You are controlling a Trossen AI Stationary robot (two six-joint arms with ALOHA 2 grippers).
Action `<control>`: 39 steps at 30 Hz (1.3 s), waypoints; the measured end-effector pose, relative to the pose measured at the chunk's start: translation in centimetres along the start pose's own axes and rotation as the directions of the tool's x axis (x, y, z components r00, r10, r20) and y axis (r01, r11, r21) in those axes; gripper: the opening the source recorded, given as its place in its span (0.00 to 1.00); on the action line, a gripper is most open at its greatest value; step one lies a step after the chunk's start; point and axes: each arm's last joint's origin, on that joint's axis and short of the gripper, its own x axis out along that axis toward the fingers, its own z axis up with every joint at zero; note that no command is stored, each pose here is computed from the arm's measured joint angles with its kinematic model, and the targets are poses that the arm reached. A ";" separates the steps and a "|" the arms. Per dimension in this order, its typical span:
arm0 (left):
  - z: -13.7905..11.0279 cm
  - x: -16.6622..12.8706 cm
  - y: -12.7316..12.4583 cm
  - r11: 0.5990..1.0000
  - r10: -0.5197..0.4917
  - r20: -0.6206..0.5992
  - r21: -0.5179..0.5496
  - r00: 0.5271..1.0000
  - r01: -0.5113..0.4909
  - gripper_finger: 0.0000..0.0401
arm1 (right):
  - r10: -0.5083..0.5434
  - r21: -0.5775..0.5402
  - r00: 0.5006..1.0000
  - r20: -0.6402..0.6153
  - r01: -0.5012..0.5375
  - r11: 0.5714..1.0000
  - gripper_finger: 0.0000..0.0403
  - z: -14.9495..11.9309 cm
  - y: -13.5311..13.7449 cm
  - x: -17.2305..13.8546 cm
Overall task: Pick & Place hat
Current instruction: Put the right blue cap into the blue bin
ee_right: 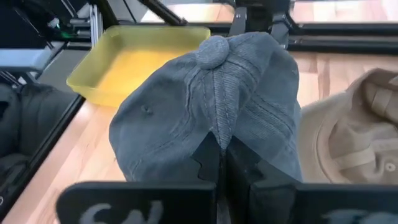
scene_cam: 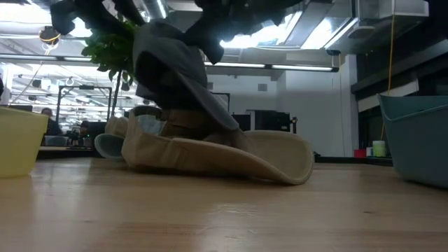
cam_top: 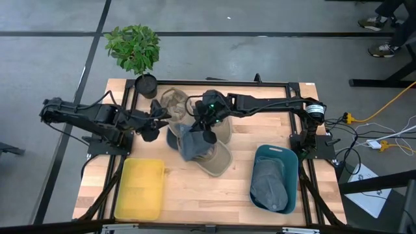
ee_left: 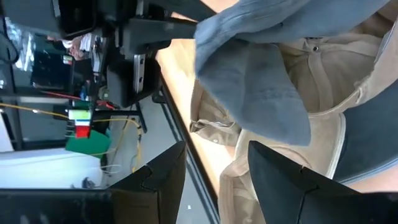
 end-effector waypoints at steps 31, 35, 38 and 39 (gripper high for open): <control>2.3 1.5 1.0 0.985 0.045 0.176 0.154 0.983 -0.072 0.41 | 0.025 0.017 0.992 0.125 -0.028 0.999 0.02 1.2 0.0 0.0; 2.7 2.6 0.9 0.976 0.043 0.143 0.206 0.989 -0.072 0.40 | 0.025 0.018 0.992 0.124 -0.028 0.999 0.02 1.2 0.0 0.0; 3.0 3.1 1.1 0.978 0.053 0.156 0.193 0.986 -0.083 0.40 | 0.025 0.014 0.991 0.132 -0.027 1.000 0.02 1.3 0.0 0.0; 3.0 3.3 1.2 0.978 0.054 0.160 0.190 0.986 -0.084 0.39 | 0.025 0.014 0.991 0.132 -0.027 1.000 0.02 1.3 0.0 0.0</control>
